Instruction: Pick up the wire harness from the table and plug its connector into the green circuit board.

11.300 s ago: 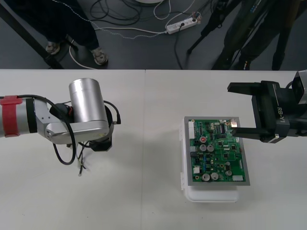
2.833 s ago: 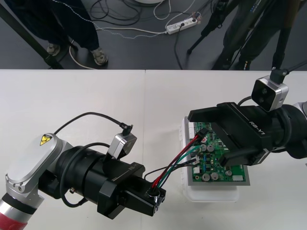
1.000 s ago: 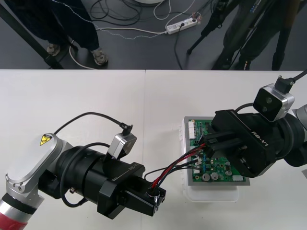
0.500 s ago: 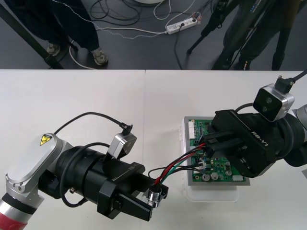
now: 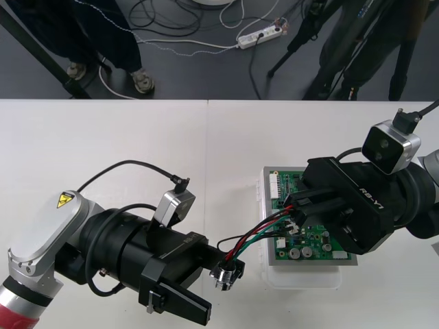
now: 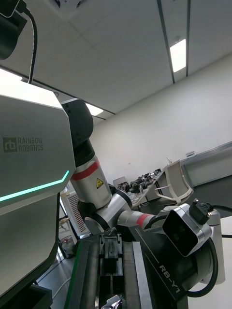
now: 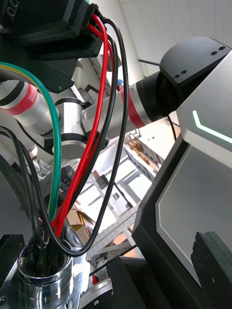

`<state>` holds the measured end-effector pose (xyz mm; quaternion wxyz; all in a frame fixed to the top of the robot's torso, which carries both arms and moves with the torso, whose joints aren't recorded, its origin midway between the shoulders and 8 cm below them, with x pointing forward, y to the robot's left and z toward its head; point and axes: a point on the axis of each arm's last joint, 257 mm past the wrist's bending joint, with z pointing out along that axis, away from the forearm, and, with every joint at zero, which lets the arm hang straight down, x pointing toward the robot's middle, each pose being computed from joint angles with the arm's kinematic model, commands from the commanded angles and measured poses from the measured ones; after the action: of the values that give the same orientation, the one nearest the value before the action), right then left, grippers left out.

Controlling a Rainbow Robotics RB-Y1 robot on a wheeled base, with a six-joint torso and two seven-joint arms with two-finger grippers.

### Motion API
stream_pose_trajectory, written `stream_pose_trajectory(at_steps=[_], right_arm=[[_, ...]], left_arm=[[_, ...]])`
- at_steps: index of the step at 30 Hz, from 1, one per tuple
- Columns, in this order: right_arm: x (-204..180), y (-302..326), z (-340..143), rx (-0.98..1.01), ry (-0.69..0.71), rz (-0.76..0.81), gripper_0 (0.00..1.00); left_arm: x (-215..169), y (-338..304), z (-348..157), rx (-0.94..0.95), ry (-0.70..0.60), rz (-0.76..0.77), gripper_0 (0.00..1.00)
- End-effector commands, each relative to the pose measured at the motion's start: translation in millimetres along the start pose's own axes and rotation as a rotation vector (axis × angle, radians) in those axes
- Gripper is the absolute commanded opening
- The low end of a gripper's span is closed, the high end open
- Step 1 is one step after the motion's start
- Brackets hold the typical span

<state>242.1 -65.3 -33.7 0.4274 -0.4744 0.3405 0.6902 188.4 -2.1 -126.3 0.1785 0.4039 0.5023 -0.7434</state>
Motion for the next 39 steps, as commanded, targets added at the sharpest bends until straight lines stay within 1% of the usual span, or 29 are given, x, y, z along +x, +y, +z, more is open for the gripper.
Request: stream_pose_trajectory(at_steps=[1,12,21,35,39], right_arm=[[1.5,11.0,8.7,-0.036,0.001,-0.039,0.0],[1.1,9.5,7.3,-0.029,0.009,-0.048,0.0],[-0.3,8.2,5.5,-0.021,0.015,-0.059,0.0],[-1.0,7.5,5.0,-0.018,0.013,-0.059,0.0],[-3.0,7.8,4.6,-0.017,0.013,-0.067,0.0]], left_arm=[[-8.0,-17.5,3.4,0.046,0.036,0.033,1.0],[-26.1,-12.9,-15.5,-0.013,0.005,0.112,1.0],[-29.1,-10.3,-32.4,-0.062,0.015,0.157,1.0],[-61.0,-17.0,-59.4,-0.118,0.001,0.298,1.0],[-69.2,-18.4,-65.8,-0.135,0.017,0.346,1.0]])
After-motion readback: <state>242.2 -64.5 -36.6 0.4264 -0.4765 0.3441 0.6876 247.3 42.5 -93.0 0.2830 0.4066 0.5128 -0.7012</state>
